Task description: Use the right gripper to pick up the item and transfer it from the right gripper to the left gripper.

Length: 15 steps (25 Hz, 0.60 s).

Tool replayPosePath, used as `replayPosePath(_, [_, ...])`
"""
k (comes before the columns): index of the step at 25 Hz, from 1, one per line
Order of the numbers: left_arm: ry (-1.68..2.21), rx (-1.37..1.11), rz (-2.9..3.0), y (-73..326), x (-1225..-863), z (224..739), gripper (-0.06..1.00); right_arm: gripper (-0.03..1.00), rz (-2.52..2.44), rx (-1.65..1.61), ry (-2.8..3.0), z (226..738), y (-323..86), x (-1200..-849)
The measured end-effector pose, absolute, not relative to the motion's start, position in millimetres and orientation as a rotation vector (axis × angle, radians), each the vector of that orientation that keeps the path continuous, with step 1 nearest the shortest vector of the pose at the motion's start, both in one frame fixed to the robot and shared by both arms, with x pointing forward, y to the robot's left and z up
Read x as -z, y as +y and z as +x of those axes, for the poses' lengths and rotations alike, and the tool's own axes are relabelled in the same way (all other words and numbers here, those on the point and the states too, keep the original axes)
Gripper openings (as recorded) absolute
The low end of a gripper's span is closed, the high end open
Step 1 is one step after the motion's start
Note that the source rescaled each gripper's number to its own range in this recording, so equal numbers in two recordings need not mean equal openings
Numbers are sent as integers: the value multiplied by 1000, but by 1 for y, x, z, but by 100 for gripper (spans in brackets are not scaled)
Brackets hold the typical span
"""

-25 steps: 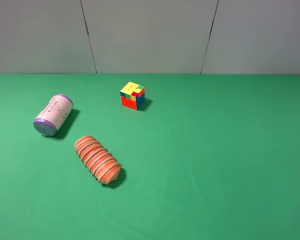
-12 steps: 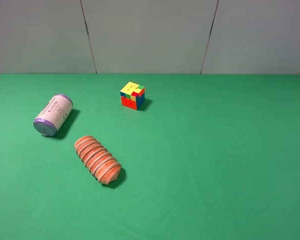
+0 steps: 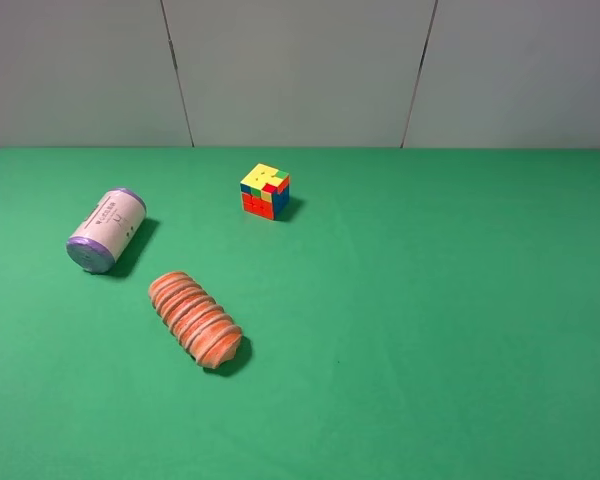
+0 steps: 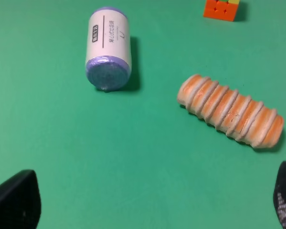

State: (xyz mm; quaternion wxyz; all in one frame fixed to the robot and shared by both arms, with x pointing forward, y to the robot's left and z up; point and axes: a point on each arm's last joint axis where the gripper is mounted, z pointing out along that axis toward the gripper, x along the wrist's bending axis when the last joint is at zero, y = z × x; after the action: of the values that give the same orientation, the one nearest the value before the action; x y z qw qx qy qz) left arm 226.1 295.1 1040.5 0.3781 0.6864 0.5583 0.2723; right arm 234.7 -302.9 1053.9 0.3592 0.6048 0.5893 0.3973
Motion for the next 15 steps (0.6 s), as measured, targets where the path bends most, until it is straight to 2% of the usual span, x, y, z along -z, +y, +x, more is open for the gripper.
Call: replayPosePath(15, [1512,-742,1699,294,-1040,227,92,100,1560,-1027,1521,235,-303,-1054])
